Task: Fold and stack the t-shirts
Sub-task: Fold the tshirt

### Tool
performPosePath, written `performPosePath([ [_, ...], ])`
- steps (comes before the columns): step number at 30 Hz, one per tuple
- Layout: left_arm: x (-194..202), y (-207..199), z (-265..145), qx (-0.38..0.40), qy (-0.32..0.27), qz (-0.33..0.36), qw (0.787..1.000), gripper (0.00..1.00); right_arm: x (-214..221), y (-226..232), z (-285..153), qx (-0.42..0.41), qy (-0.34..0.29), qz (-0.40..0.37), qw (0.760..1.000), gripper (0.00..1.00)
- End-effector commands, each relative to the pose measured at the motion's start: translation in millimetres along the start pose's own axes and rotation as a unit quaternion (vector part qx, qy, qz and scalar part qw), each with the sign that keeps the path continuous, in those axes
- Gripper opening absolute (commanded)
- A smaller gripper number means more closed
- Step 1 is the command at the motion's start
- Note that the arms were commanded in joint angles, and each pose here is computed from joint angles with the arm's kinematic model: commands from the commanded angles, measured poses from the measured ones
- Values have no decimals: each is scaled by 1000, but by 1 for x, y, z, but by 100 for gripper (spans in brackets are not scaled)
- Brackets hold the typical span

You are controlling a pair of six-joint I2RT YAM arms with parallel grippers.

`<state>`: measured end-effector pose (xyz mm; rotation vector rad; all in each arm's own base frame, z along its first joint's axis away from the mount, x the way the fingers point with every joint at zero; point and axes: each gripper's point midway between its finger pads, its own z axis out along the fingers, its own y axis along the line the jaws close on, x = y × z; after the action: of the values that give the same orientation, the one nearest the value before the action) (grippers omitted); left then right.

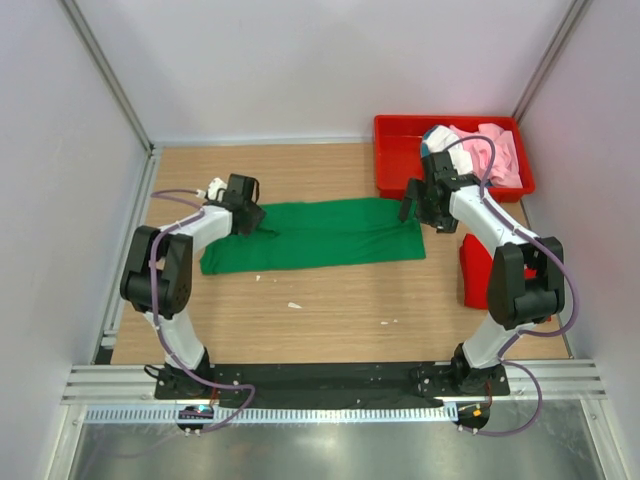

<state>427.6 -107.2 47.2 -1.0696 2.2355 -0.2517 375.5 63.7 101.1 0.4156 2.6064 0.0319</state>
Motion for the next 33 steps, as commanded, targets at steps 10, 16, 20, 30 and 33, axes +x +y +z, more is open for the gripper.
performPosePath([
  [10, -33, -50, 11, 46, -43, -1, 998, 0, -11, 8, -8, -17, -22, -2, 1000, 100],
  [16, -37, -72, 24, 71, -45, -4, 997, 0, -9, 8, -5, -15, -19, 1, 1000, 100],
  [20, -40, -85, 27, 82, -45, -2, 996, 0, -15, 12, -12, -23, -27, -2, 999, 100],
  [30, -106, -82, -81, 105, -120, 78, 984, 78, -76, 82, -95, -94, -169, -93, 977, 100],
  [33, -132, -53, -113, 88, -134, 65, 985, 85, -63, 155, -124, -189, -197, -163, 948, 100],
])
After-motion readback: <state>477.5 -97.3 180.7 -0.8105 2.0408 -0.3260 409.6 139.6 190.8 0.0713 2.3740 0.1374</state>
